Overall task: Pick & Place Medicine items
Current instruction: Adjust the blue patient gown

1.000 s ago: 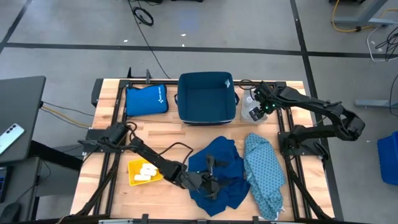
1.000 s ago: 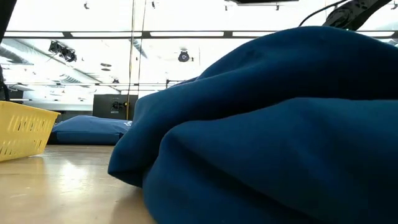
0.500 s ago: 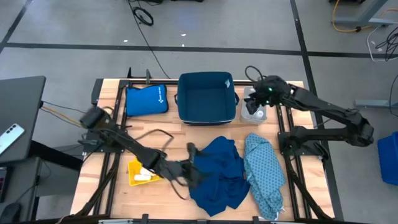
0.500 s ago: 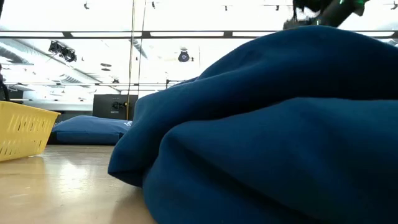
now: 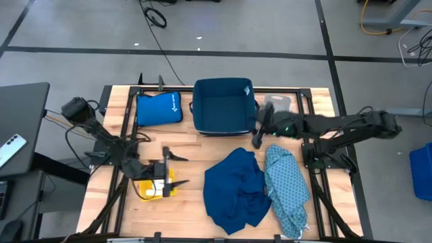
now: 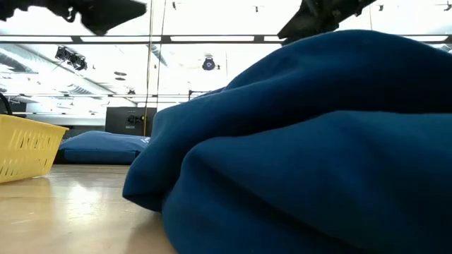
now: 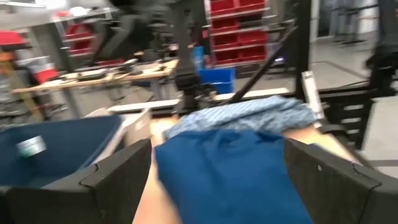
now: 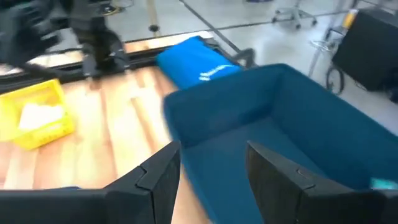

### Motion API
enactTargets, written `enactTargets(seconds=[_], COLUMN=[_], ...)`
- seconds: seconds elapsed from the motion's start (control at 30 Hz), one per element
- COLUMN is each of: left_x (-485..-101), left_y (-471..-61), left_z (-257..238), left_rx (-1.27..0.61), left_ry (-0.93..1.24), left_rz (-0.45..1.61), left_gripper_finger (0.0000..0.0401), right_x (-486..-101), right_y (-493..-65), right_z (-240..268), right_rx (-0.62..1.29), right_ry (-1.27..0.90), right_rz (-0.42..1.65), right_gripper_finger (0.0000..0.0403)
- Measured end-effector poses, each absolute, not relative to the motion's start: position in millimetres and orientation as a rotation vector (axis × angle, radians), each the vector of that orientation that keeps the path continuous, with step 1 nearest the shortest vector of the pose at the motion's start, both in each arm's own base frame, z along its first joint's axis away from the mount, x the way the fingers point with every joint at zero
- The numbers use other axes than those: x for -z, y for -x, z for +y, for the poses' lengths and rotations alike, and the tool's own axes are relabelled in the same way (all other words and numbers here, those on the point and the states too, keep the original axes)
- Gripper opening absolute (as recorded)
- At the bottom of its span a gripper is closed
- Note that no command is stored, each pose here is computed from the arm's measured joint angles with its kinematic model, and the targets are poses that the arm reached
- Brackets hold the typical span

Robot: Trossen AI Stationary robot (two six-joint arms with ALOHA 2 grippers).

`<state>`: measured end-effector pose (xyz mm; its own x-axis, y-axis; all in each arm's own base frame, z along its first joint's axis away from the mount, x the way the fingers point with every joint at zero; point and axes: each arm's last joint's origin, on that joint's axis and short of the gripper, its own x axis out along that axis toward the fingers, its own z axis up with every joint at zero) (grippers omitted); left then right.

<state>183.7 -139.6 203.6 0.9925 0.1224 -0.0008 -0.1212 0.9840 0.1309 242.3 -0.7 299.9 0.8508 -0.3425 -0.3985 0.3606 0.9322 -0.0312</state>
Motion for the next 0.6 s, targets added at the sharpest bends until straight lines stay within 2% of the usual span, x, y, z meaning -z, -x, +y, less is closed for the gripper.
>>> enactTargets(seconds=[0.23, 0.6], left_x=[-198.2, -197.6], left_y=[-165.6, -166.4], left_z=[-141.2, -140.3], left_rx=[-0.251, -0.255], left_ry=[-0.194, -0.203], left_rz=[0.036, 0.040], left_gripper_finger=[0.0364, 0.0364], right_x=[-269.4, -238.8], right_y=[-273.8, -281.0], right_z=[34.2, 57.4], right_rx=[0.282, 0.226], right_ry=[-0.008, -0.067], right_rz=[0.467, 0.616], right_gripper_finger=[0.0185, 0.0185])
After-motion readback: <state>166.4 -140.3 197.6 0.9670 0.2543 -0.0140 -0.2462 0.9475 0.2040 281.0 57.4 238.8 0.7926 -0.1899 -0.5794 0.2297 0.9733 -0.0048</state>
